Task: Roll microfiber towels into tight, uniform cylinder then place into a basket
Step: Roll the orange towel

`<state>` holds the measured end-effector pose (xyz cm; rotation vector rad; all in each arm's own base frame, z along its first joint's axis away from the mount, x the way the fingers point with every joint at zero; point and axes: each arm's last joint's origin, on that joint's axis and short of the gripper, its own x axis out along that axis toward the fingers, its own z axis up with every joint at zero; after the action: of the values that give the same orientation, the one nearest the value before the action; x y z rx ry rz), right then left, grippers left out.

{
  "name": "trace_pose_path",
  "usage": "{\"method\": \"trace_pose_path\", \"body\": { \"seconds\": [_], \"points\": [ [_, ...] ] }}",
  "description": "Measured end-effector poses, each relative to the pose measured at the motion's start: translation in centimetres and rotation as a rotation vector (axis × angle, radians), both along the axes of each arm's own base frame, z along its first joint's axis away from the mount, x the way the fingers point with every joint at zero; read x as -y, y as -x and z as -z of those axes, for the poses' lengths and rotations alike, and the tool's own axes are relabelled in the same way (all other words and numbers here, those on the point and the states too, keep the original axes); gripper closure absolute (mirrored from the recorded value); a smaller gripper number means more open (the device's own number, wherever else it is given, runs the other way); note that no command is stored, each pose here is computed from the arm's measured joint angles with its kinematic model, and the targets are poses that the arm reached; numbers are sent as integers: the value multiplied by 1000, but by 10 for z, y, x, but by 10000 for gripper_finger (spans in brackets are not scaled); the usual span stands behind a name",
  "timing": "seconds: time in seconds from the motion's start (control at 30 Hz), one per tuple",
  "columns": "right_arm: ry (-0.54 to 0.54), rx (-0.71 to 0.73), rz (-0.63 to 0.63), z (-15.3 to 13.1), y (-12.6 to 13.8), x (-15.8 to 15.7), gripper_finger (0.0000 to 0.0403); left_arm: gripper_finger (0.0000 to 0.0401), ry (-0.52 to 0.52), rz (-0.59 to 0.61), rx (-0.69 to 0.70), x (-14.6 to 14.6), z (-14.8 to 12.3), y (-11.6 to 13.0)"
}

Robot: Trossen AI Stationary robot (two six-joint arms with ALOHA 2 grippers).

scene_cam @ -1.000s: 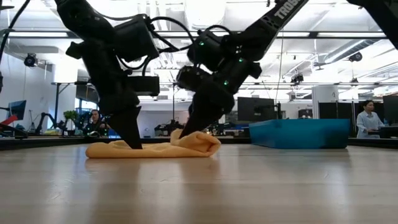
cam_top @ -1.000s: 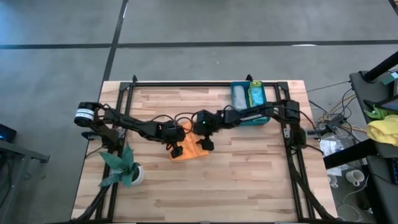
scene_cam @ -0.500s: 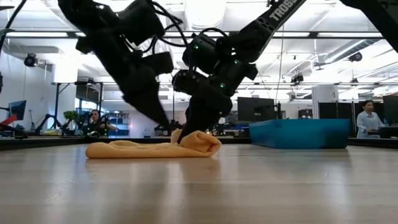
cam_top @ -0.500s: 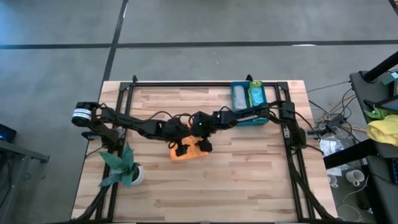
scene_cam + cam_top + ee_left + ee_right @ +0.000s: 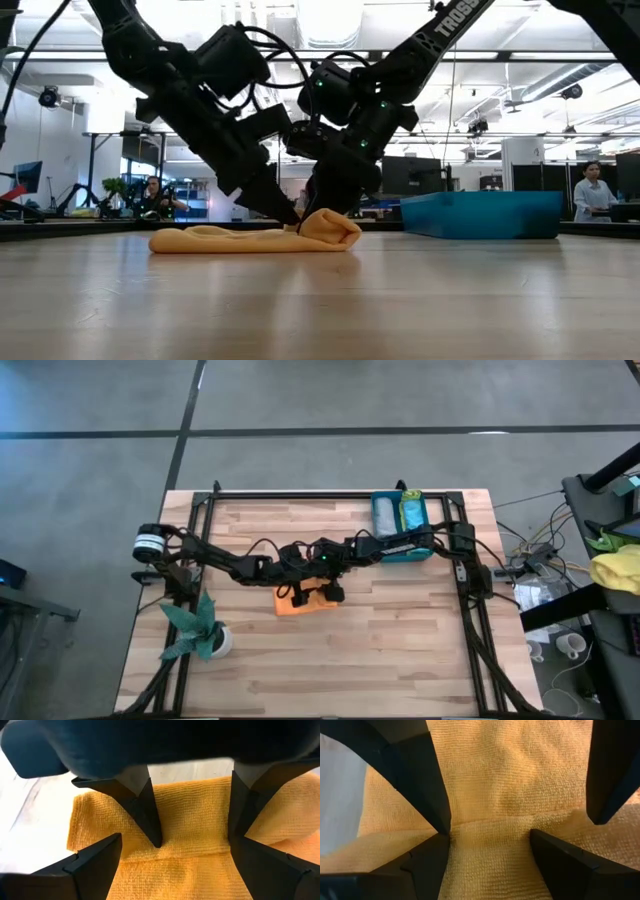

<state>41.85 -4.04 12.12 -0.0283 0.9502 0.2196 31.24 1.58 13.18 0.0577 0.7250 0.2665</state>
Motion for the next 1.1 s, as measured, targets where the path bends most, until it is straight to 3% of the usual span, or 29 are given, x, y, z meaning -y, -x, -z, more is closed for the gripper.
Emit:
{"method": "trace_pose_path", "body": {
  "seconds": [0.23,0.4,0.53,0.73,0.93,1.1],
  "points": [
    [-12,6,-5,-1,-1,-3,131,49,-1,-63,55,-3,-20,10],
    [-15,20,-2,-1,-2,-3,135,49,28,-128,137,-8,-6,29],
    [-8,31,-4,-1,-2,-2,133,49,38,-108,281,-7,2,36],
    [-28,26,24,-1,-2,-2,129,49,20,-43,361,-5,7,32],
    [-30,26,15,-1,-2,-3,130,49,-8,14,263,-6,32,19],
    [-33,28,10,-5,-1,-3,129,49,13,-15,239,-13,51,15]
  ]
}}
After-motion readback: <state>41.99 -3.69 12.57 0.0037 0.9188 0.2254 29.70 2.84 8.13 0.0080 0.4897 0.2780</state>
